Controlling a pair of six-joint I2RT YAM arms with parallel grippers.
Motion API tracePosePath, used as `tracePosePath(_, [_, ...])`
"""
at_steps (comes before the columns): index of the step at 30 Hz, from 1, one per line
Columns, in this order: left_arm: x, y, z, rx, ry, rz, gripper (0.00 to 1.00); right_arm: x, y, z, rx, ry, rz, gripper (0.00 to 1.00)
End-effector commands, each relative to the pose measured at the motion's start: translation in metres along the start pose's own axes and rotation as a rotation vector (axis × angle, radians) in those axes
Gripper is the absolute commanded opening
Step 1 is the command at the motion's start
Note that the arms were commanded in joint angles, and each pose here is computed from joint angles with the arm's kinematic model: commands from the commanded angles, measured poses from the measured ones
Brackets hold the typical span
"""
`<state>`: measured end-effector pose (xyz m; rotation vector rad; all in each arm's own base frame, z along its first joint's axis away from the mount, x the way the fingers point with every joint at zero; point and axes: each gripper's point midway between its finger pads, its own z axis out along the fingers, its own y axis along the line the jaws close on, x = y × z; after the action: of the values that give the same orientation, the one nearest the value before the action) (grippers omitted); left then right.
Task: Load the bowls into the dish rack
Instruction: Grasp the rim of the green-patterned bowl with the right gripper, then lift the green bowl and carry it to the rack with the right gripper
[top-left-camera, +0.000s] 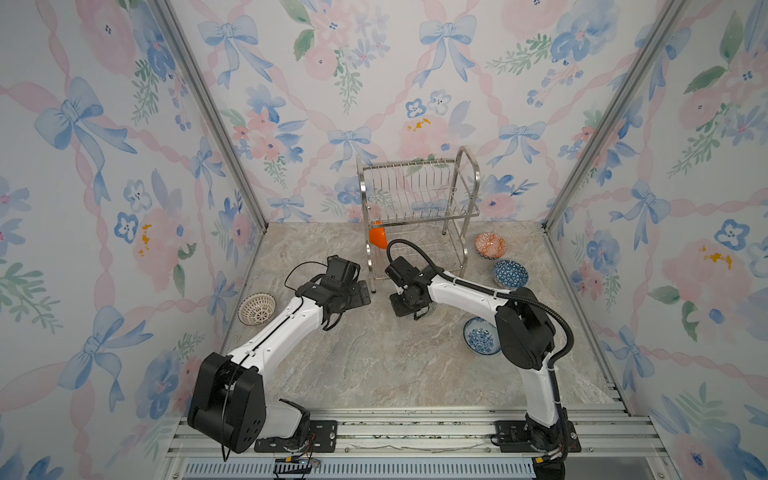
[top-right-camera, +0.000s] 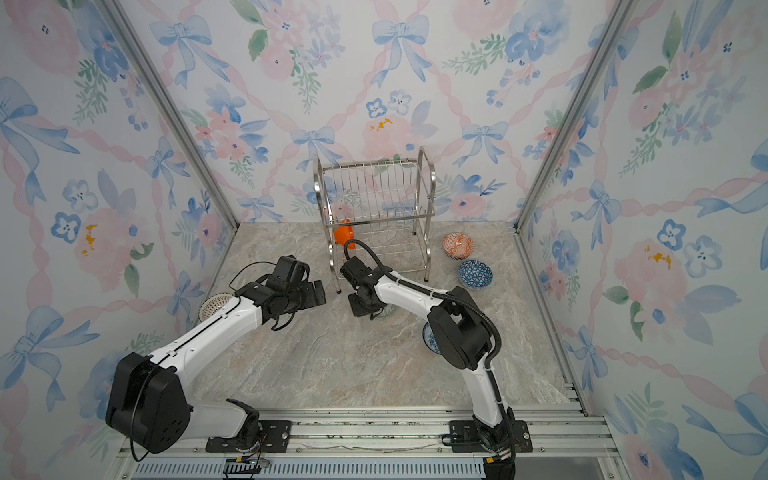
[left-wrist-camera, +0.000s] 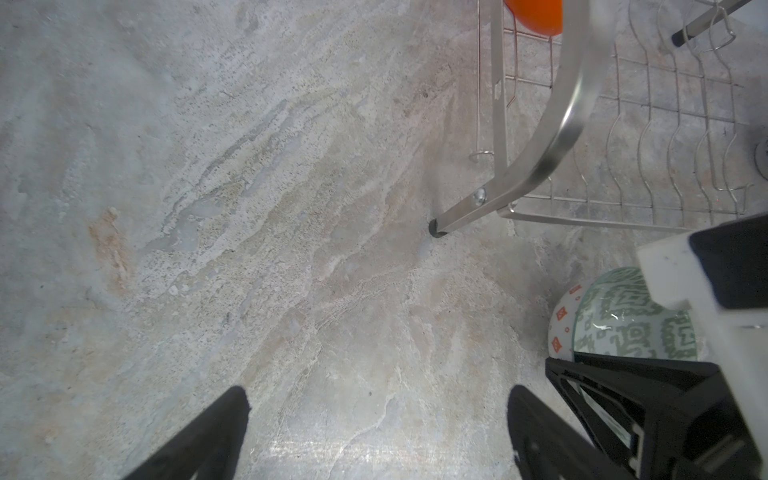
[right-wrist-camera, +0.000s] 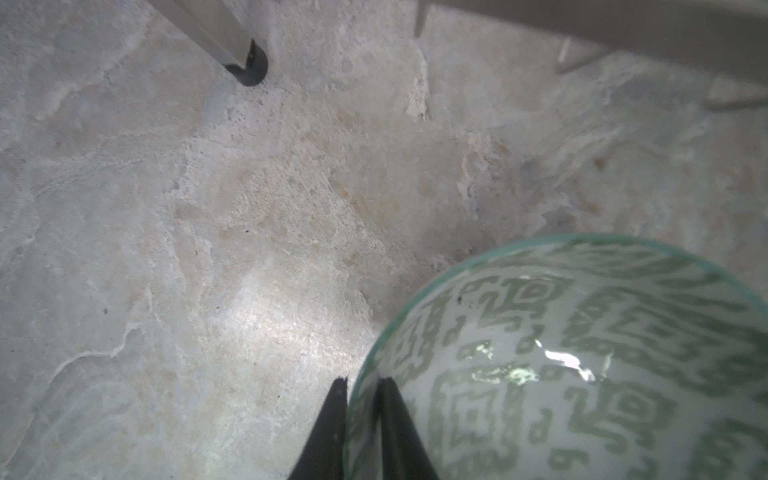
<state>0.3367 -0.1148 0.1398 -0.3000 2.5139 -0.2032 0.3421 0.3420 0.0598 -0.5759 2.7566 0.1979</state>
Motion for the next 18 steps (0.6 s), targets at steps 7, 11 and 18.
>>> tracePosePath(7, [-0.012,-0.003,-0.006,0.012,-0.025,-0.023,0.98,-0.011,0.010,-0.041,-0.068,-0.070,0.024,0.08])
tracePosePath(11, [-0.016,-0.006,-0.003,0.013,-0.024,-0.014,0.98,-0.017,0.011,-0.059,-0.106,-0.117,0.045,0.06])
tracePosePath(18, [-0.021,-0.010,-0.001,0.025,-0.032,-0.017,0.98,-0.034,-0.002,-0.087,-0.261,-0.209,0.174,0.00])
